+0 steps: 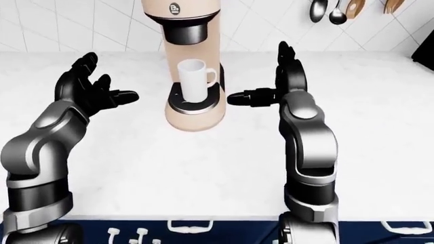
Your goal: Press the button on the coffee machine to serve coffee.
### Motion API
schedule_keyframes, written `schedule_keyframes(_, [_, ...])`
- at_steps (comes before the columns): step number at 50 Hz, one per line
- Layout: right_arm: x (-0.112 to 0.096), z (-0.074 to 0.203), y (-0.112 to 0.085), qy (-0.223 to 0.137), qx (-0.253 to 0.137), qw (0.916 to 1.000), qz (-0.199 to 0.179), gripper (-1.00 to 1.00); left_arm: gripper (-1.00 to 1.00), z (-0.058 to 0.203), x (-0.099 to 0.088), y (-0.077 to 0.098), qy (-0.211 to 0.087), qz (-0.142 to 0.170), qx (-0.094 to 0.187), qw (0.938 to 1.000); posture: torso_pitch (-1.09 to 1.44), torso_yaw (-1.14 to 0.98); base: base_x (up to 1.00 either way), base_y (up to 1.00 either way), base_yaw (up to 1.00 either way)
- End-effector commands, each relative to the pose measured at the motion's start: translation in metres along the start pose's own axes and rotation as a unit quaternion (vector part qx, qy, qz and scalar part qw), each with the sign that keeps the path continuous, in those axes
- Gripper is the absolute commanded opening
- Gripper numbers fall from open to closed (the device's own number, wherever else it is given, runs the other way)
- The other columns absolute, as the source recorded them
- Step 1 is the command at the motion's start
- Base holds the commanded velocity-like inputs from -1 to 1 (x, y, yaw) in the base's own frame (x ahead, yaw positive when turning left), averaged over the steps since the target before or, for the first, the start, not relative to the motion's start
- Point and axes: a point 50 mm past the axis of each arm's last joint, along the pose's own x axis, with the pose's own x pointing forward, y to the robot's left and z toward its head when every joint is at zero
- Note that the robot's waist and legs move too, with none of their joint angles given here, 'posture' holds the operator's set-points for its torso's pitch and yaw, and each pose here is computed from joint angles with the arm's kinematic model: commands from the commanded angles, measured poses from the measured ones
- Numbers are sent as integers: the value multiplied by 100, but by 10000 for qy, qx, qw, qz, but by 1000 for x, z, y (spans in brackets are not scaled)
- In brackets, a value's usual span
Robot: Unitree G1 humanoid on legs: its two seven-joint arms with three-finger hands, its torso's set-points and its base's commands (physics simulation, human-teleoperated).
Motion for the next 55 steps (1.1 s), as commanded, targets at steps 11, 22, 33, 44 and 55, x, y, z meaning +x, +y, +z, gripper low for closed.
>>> schedule_keyframes(11, [-12,27,-11,-577,78,9982,-107,100,100,23,-2,-12,-533,-211,-38,9984,-7,0,0,0,0])
schedule_keyframes(22, [-7,28,-8,-574,57,9983,-84,100,100,26,-1,-15,-542,-282,-28,9981,-15,0,0,0,0])
schedule_keyframes(33, [-8,28,-10,-577,57,9983,-108,100,100,29,-2,-17,-614,-317,-35,9976,-22,0,0,0,0])
schedule_keyframes(44, [-7,27,-10,-566,64,9983,-112,100,100,30,-3,-19,-641,-438,26,9970,-30,0,0,0,0])
schedule_keyframes(55, [-5,30,-9,-582,49,9983,-90,100,100,31,-2,-19,-676,-422,25,9968,-34,0,0,0,0])
